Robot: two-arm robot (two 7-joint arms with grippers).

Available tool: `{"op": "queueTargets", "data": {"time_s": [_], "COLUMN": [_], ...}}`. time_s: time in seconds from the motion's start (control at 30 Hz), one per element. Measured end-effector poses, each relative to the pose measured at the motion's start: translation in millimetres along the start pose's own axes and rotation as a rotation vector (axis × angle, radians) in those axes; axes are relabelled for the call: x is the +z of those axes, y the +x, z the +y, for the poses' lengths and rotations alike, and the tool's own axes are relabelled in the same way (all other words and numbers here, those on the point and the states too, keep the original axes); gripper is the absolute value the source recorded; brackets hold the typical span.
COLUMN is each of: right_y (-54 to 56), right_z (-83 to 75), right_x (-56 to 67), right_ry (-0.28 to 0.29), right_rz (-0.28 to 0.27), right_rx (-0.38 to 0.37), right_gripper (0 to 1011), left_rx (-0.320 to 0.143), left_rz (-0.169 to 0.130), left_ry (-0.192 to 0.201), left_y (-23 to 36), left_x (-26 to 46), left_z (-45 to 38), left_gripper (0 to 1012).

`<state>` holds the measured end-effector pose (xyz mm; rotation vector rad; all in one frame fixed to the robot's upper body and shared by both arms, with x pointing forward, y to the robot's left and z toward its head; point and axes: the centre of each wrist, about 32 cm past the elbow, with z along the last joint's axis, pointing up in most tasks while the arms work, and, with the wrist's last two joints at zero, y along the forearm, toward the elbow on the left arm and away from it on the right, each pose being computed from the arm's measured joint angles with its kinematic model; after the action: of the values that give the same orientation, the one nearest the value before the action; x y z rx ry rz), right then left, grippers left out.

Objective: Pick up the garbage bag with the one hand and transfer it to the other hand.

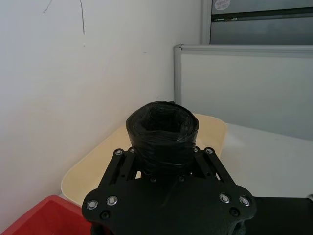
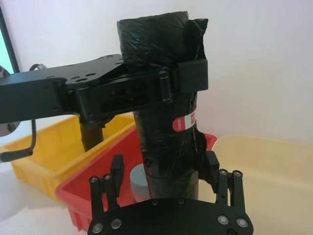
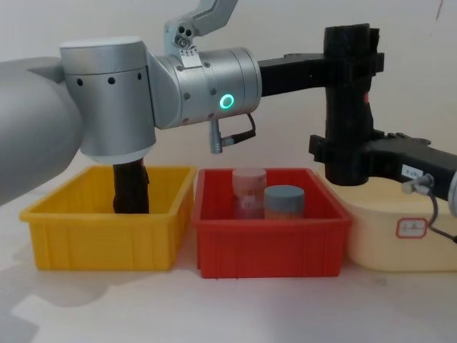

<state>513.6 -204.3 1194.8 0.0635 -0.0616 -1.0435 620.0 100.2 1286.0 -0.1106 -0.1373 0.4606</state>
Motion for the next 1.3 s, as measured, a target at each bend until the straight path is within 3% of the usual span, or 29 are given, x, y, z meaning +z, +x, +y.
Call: {"op": "queueTargets", "data": {"time_s": [0.27, 0.4, 0.83, 1.1, 1.3], "right_y": [2.7, 3.1, 2.7, 2.0, 1.9], "right_z": [11.6, 16.4, 24.7, 25.8, 25.8], "right_x": [1.1, 2.5, 7.6, 8.9, 11.0], "right_ry": [-0.008, -0.014, -0.034, -0.041, -0.044], "right_rz": [0.001, 0.005, 0.015, 0.018, 0.025], "right_rx": [-0.004, -0.011, -0.038, -0.049, -0.062], "right_gripper": [997, 929, 538, 537, 536], "left_rx": [0.000, 0.000, 0.000, 0.000, 0.000], "left_rz": [0.000, 0.000, 0.000, 0.000, 0.000], "left_ry": [0.000, 0.000, 0.000, 0.000, 0.000], "left_y": [0.0, 0.0, 0.0, 0.0, 0.0], "left_x": [0.0, 0.0, 0.0, 0.0, 0.0], "left_z": [0.0, 0.0, 0.0, 0.0, 0.0], "left_gripper": [392, 392, 392, 392, 547]}}
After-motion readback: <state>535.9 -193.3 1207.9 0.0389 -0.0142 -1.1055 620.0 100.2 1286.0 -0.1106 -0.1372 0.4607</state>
